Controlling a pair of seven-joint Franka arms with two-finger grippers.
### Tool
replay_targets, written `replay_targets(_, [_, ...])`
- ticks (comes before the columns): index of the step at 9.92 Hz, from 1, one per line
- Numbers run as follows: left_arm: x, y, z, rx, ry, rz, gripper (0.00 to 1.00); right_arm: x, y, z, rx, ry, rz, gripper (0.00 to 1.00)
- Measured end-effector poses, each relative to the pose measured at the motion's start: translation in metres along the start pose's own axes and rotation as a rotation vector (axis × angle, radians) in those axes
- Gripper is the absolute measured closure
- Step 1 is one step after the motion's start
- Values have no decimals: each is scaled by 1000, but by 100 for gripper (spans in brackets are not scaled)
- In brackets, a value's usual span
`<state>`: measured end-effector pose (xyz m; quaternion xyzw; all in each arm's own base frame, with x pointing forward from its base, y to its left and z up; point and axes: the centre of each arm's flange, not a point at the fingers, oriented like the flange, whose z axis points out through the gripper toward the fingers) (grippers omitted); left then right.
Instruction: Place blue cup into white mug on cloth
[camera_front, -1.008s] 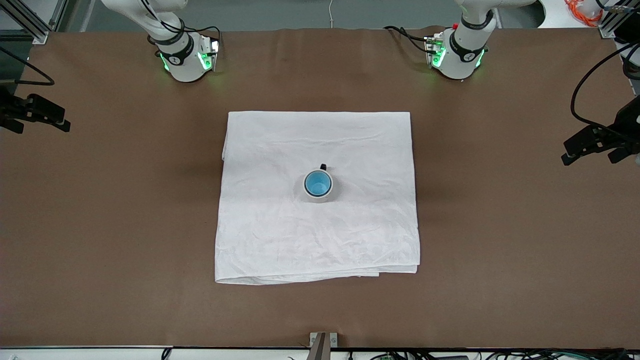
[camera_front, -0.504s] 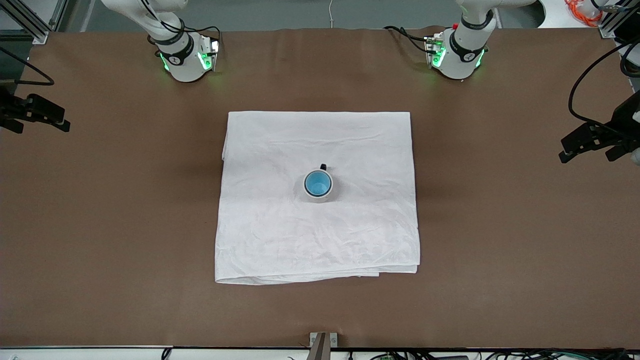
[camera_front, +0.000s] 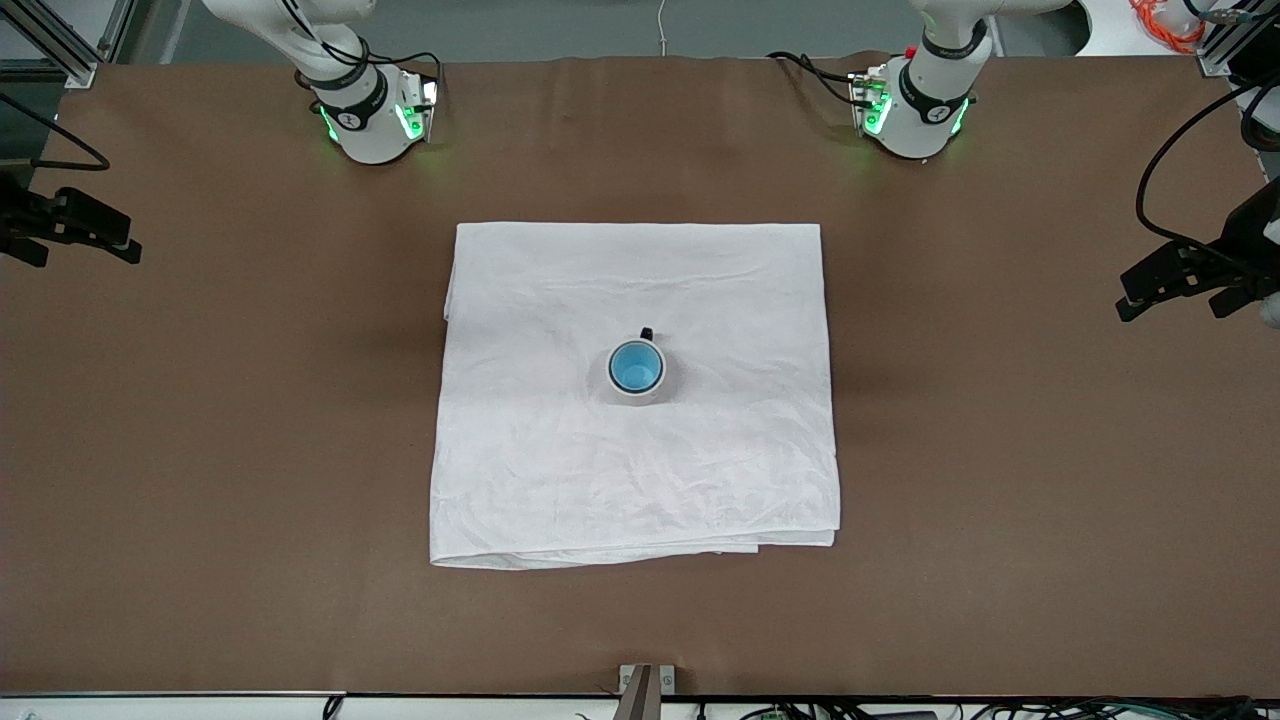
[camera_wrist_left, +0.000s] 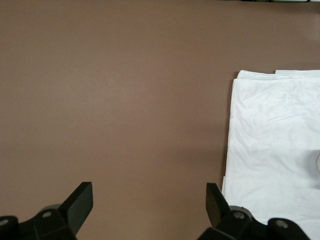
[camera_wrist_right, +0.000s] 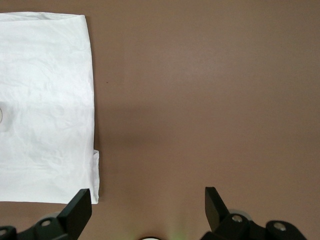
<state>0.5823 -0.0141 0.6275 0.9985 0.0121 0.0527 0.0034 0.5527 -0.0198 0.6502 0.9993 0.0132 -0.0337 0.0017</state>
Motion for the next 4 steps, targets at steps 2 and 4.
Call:
replay_targets(2, [0, -1, 1, 0, -6, -1, 0, 0, 2, 0, 0, 0, 3, 0])
replay_targets(4, [0, -1, 1, 0, -7, -1, 0, 0, 2, 0, 0, 0, 3, 0])
